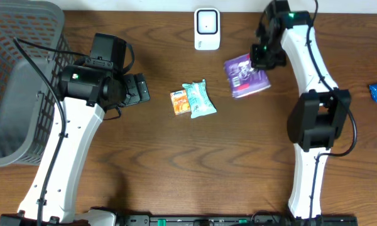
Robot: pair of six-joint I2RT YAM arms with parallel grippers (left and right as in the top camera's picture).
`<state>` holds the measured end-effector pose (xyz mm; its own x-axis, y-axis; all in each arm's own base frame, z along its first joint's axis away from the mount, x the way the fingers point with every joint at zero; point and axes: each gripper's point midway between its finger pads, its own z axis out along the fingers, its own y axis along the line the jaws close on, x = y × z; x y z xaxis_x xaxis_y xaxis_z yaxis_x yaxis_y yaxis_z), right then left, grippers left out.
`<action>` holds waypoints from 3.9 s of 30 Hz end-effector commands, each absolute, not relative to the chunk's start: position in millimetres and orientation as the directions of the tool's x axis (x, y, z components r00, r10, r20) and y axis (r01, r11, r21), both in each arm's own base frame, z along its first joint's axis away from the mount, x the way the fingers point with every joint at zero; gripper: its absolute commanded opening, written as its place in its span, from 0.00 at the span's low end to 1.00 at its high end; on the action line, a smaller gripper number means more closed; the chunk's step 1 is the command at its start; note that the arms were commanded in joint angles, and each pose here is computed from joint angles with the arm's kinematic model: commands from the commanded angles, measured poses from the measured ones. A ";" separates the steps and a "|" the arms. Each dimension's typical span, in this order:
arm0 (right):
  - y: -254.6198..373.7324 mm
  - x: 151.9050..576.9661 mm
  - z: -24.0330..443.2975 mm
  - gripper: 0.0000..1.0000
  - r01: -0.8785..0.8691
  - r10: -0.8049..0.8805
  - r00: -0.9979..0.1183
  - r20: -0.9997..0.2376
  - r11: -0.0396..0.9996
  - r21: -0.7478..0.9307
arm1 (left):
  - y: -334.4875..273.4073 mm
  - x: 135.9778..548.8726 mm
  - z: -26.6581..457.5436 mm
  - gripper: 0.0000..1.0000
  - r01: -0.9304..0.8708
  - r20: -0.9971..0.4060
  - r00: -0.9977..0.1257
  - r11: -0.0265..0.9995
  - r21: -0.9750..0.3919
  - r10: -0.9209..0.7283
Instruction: Scan the item barcode
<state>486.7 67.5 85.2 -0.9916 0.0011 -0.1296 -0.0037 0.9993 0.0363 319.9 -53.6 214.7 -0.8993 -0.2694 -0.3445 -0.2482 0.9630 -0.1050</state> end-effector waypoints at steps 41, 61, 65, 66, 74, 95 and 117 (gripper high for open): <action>127.6 473.4 126.9 0.81 -0.176 -0.135 -0.980 -0.143 0.927 0.330 | -48.8 320.8 217.8 0.98 -0.253 -0.358 -0.894 0.963 -0.089 -0.268; 112.9 441.6 5.2 0.17 -0.040 -0.028 -0.999 -0.029 0.731 0.681 | -48.8 320.8 217.8 0.98 -0.253 -0.358 -0.894 0.963 -0.089 -0.268; 105.0 446.8 7.6 0.01 0.030 0.030 -0.999 0.010 0.763 0.646 | -48.8 320.8 217.8 0.98 -0.253 -0.358 -0.894 0.963 -0.089 -0.268; 105.0 449.6 12.1 0.01 0.025 0.030 -1.000 0.004 0.764 0.645 | -48.8 320.9 217.8 0.98 -0.253 -0.359 -0.894 0.963 -0.088 -0.268; 134.5 484.8 92.8 0.01 -0.023 0.037 -0.996 -0.079 0.759 0.651 | -48.8 320.8 217.8 0.98 -0.253 -0.358 -0.894 0.963 -0.089 -0.268; 260.0 607.2 175.5 0.01 0.025 0.471 -0.815 -0.339 0.613 0.790 | -48.8 320.8 217.8 0.98 -0.253 -0.358 -0.894 0.963 -0.089 -0.268; -158.0 514.1 209.8 0.01 0.621 0.481 -0.646 -0.592 0.783 -0.042 | -48.8 320.8 217.8 0.98 -0.253 -0.358 -0.894 0.963 -0.089 -0.268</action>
<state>538.9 -87.2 201.8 -0.6455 0.5503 -0.5296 0.5456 0.8175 0.1845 320.0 -53.6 214.7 -0.8992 -0.2694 -0.3448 -0.2482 0.9630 -0.1052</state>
